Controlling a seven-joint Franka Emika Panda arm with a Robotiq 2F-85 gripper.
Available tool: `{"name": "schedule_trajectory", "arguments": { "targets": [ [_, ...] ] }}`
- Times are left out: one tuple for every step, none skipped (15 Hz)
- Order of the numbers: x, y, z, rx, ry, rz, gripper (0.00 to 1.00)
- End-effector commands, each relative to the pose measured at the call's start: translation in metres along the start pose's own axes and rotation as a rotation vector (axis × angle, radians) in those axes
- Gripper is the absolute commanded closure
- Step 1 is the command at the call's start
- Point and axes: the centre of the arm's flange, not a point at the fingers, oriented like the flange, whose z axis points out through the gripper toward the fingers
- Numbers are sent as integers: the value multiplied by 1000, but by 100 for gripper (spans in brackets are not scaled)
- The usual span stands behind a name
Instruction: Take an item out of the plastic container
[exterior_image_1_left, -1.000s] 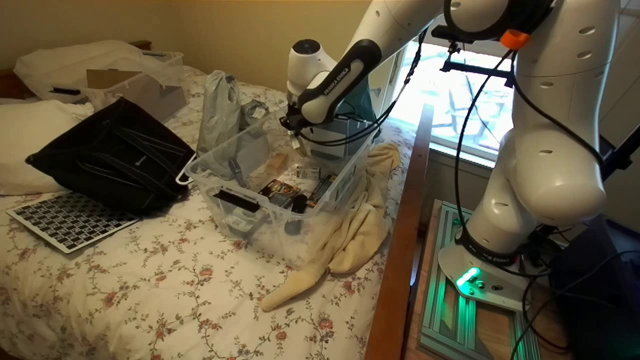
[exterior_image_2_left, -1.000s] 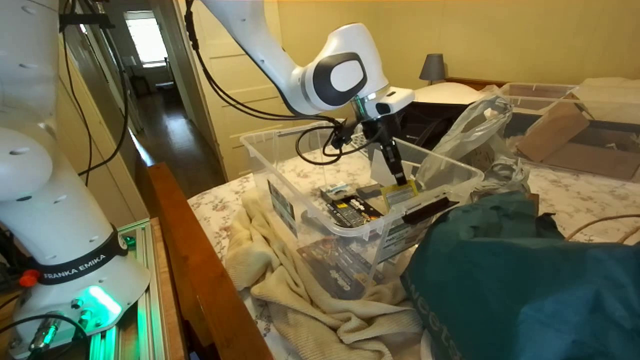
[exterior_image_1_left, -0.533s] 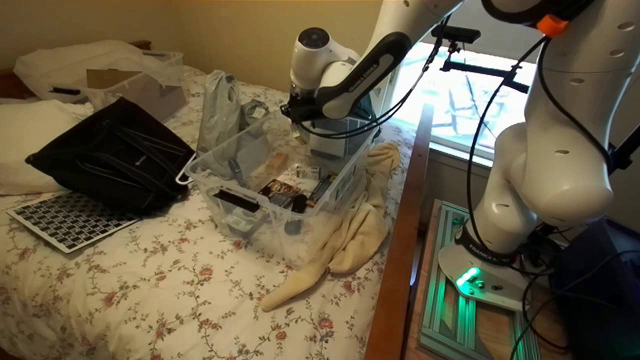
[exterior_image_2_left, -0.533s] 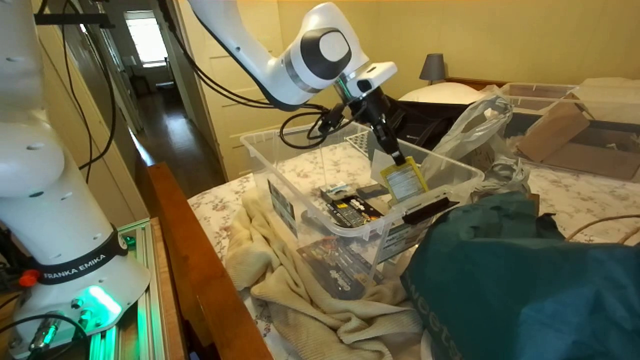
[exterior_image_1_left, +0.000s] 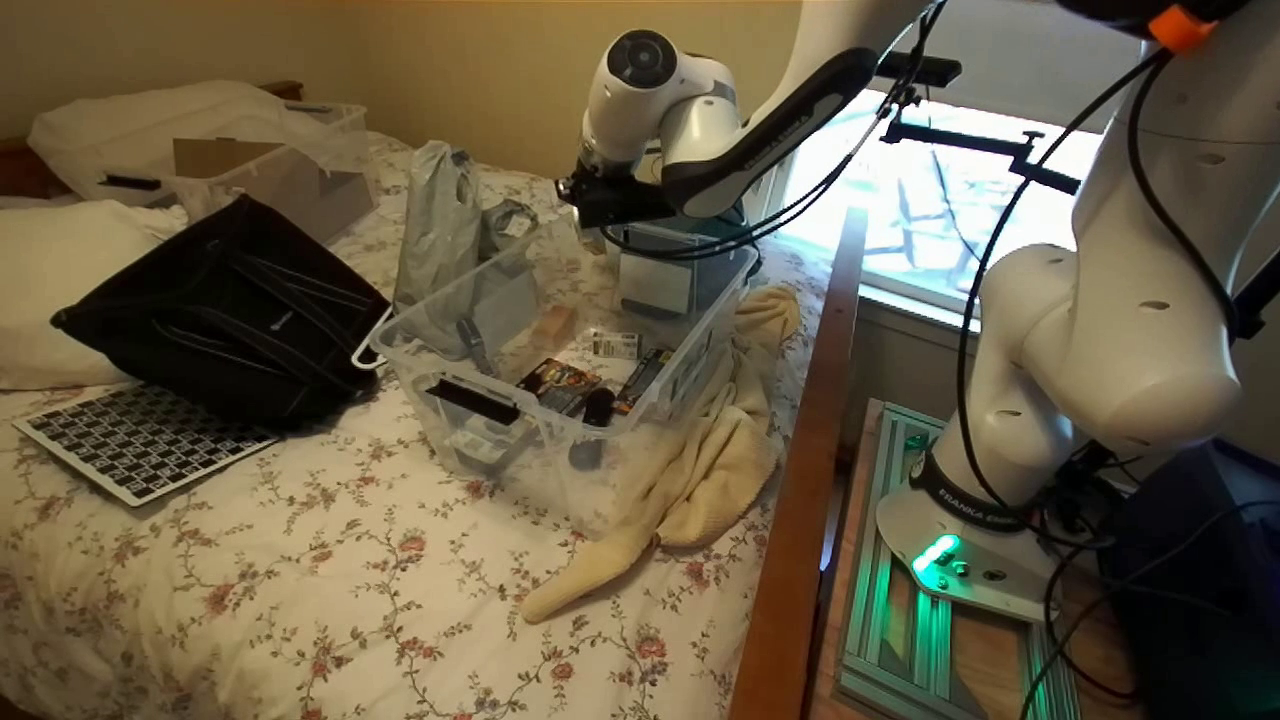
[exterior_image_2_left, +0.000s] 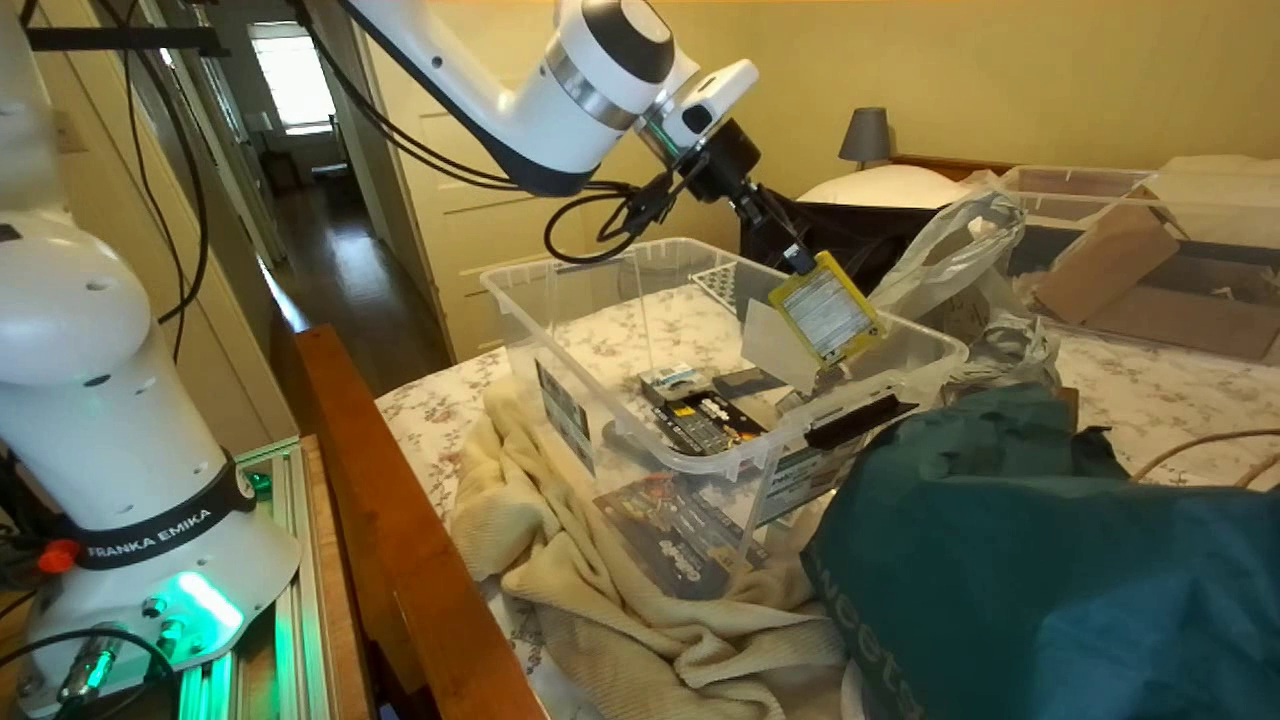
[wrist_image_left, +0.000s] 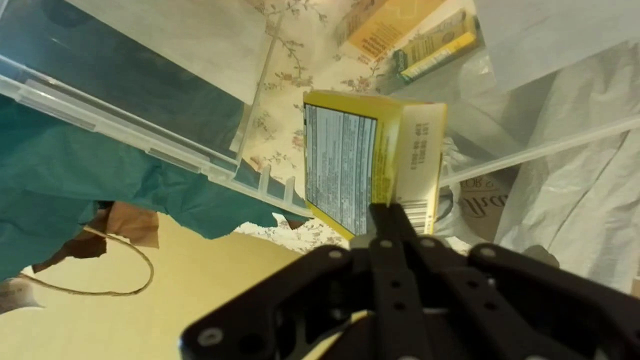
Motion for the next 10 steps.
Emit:
{"name": "schedule_trajectory", "arguments": {
  "targets": [
    [1, 3, -18, 26, 47, -7, 100],
    [3, 2, -20, 36, 55, -13, 100],
    [7, 1, -20, 40, 64, -20, 100],
    [11, -1, -21, 48, 70, -32, 100],
    [14, -3, -22, 55, 81, -39, 100],
    [18, -6, -22, 62, 87, -46, 100],
    [21, -9, -23, 67, 96, -51, 100],
    [26, -12, -23, 77, 102, -60, 100],
    [29, -15, -24, 84, 108, -70, 100],
    [34, -18, -25, 95, 119, -85, 100]
  ]
}}
